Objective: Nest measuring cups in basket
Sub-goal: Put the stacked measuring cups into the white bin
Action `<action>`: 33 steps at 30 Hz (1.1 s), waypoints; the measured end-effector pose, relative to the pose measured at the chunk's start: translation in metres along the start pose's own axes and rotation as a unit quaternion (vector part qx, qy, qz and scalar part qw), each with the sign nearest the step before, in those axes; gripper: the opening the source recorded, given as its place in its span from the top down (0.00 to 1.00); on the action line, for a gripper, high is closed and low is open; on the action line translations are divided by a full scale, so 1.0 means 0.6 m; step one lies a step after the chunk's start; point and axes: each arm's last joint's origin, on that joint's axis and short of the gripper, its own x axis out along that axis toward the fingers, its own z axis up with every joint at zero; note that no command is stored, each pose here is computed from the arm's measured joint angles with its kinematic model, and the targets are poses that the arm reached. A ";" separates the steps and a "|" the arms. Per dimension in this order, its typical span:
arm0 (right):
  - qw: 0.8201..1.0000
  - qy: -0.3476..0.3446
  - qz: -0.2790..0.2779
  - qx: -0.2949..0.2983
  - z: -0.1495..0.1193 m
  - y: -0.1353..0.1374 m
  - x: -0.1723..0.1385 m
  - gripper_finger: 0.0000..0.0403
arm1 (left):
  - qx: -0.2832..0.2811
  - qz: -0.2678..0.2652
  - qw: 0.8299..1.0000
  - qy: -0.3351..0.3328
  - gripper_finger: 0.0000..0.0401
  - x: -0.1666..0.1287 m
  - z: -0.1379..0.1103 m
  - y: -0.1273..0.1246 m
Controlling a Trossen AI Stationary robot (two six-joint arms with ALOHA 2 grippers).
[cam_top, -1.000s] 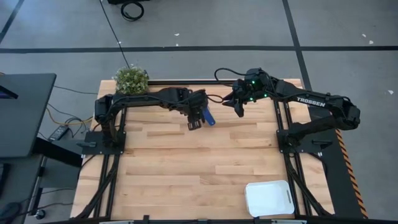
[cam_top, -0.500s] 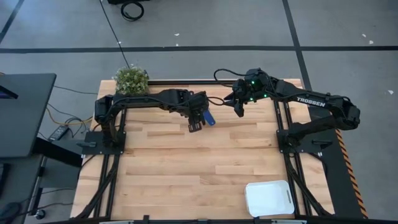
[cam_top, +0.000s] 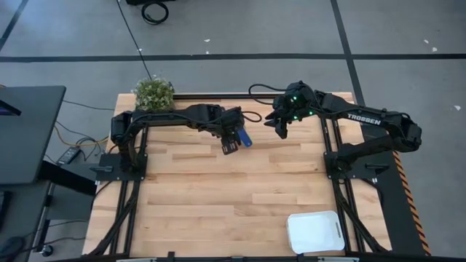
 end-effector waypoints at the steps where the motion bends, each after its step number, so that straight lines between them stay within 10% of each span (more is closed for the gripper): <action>1: 1.000 0.000 0.000 0.000 0.000 0.000 0.000 0.64 | -0.003 0.000 1.000 0.003 0.60 0.000 -0.001 0.000; 9: 1.000 0.000 0.003 0.005 0.000 0.001 0.000 0.68 | -0.051 0.007 0.998 0.047 0.63 -0.001 -0.015 0.002; 20: 1.000 0.000 0.001 0.005 0.000 0.001 0.000 0.89 | -0.067 0.018 0.993 0.099 0.98 -0.003 -0.032 0.004; 33: 0.997 0.059 0.027 0.040 -0.015 -0.022 0.074 0.98 | -0.118 0.042 0.988 0.095 1.00 -0.007 -0.032 0.021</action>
